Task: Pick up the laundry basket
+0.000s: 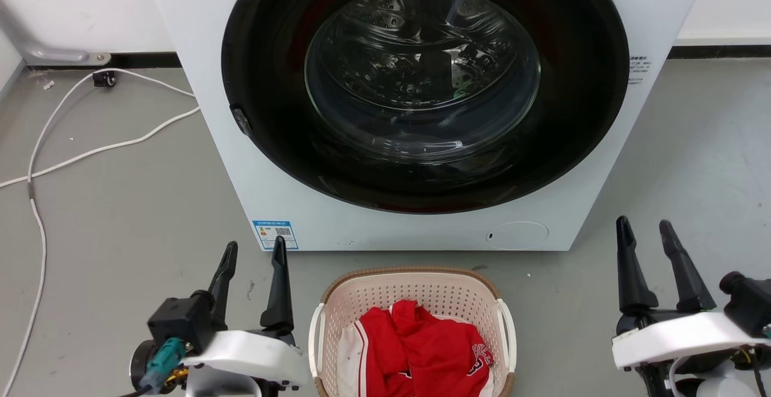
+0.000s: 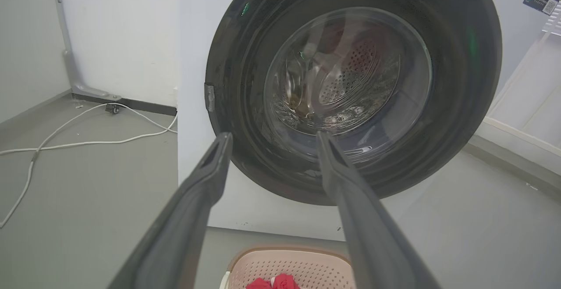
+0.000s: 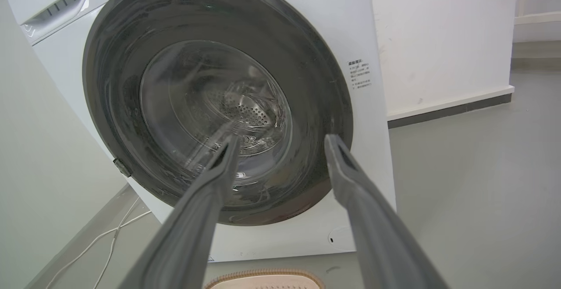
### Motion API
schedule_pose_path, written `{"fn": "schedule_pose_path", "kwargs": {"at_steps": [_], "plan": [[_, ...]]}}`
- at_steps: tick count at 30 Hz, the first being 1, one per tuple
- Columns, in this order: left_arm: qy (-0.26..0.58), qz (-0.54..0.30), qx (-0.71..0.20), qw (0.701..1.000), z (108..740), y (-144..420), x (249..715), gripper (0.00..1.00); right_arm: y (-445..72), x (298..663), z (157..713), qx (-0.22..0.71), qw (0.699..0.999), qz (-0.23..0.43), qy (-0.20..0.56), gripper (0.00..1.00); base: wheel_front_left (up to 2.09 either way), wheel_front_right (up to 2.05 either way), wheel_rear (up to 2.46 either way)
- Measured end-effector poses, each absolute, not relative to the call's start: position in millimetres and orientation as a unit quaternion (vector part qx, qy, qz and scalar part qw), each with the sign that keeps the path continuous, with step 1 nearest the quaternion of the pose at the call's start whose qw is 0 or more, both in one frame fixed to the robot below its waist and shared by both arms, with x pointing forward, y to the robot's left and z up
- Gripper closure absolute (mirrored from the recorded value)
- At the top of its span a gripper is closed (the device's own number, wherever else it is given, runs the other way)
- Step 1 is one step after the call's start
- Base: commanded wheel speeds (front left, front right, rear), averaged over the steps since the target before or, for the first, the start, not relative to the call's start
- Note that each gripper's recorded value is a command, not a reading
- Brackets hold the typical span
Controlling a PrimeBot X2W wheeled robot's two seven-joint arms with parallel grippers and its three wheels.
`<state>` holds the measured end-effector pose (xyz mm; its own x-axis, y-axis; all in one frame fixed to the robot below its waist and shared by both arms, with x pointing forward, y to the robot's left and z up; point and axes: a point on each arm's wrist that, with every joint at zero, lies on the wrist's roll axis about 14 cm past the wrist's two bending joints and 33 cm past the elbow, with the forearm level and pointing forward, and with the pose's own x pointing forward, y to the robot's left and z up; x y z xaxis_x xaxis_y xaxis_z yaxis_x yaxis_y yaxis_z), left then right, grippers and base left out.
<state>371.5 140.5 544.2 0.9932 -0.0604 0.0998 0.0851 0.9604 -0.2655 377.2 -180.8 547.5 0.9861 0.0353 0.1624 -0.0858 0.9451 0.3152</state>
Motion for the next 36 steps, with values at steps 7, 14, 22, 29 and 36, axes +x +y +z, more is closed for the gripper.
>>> {"fn": "schedule_pose_path", "kwargs": {"at_steps": [7, 14, 22, 29, 36], "plan": [[-0.053, -0.055, -0.089, 0.993, 544.7, 128.7, 370.3, 0.00, -183.2, 375.2, 537.0, 0.124, 0.990, 0.025, -0.066, 0.00, 0.00, 0.00, 0.00], [-0.061, -0.071, -0.054, 0.994, 544.4, 117.7, 367.4, 0.00, -182.3, 374.7, 536.5, 0.086, 0.994, 0.028, -0.068, 0.00, 0.00, 0.00, 0.00], [-0.064, -0.072, -0.085, 0.992, 545.5, 116.0, 367.1, 0.00, -177.0, 373.8, 535.7, 0.059, 0.995, 0.037, -0.070, 0.00, 0.00, 0.00, 0.00], [-0.056, -0.053, -0.112, 0.991, 534.5, 129.6, 365.2, 0.00, -178.5, 372.5, 529.9, 0.052, 0.996, 0.034, -0.065, 0.00, 0.00, 0.00, 0.00], [-0.043, -0.054, -0.107, 0.992, 519.0, 133.7, 362.4, 0.00, -178.9, 370.6, 519.4, 0.062, 0.996, 0.032, -0.053, 0.00, 0.00, 0.00, 0.00]]}}
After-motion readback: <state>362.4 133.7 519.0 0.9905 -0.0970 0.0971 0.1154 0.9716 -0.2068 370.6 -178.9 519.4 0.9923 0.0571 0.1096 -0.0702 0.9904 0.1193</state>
